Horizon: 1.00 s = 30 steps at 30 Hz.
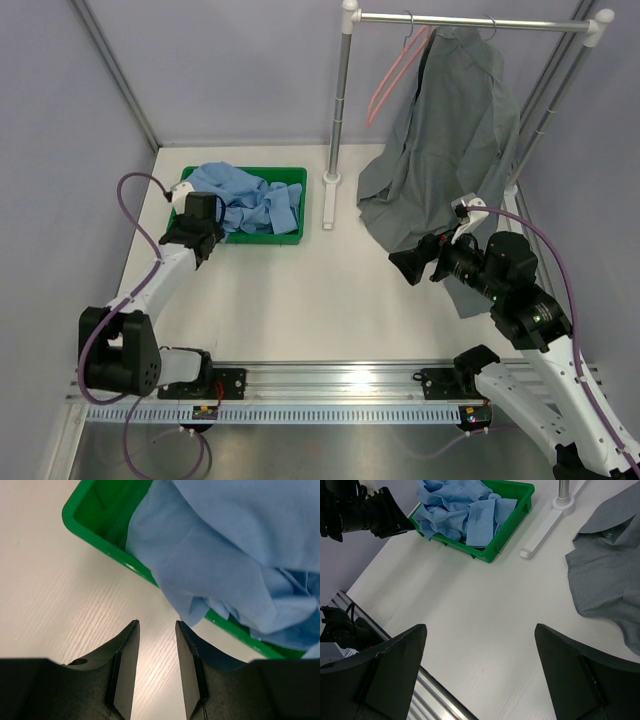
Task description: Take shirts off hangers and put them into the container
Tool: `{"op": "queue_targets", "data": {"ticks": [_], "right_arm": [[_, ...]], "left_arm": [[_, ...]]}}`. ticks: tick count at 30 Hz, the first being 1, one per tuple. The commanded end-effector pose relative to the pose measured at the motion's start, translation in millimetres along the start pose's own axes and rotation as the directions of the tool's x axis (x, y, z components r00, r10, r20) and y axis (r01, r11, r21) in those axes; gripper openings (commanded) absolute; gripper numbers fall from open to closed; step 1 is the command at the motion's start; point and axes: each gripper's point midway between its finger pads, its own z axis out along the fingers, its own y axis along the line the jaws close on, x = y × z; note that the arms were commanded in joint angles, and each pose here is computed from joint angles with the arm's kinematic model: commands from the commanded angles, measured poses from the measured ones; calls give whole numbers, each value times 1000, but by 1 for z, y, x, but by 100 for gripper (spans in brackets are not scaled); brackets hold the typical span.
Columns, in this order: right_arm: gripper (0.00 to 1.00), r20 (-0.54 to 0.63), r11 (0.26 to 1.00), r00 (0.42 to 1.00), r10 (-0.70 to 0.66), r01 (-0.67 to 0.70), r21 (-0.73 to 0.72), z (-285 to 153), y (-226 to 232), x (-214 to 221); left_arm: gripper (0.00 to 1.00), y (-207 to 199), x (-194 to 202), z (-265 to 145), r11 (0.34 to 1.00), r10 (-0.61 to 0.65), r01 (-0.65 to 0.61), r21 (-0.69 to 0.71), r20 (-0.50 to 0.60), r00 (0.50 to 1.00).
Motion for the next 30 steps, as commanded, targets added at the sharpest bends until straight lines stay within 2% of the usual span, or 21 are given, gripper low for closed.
{"op": "queue_targets", "data": {"ticks": [1, 5, 13, 18, 23, 27, 30], "right_arm": [[100, 21, 1000, 1000, 2, -1, -29, -2, 6, -5], [99, 23, 1000, 1000, 1, -1, -28, -4, 7, -5], [99, 19, 1000, 1000, 2, -2, -17, -3, 4, -4], [99, 14, 1000, 1000, 4, -4, -9, 0, 2, -4], [100, 2, 1000, 1000, 6, -6, -5, 2, 1, -2], [99, 3, 1000, 1000, 7, -7, 1, 3, 0, -2], [99, 1, 1000, 1000, 8, -8, 5, 2, -1, -2]], "left_arm": [[38, -29, -26, 20, 993, -88, 82, 83, 60, 994], [38, -51, -46, 34, 994, -42, 35, 103, 71, 997], [37, -83, -58, 64, 989, 17, -24, 145, 50, 999], [38, -88, -21, 96, 993, 51, -41, 109, -88, 995], [38, -88, 6, 113, 994, 60, -45, 102, -159, 985], [39, -90, 13, 115, 993, 62, -42, 106, -194, 979], [43, -91, 0, 107, 993, 65, -47, 111, -172, 983]]}}
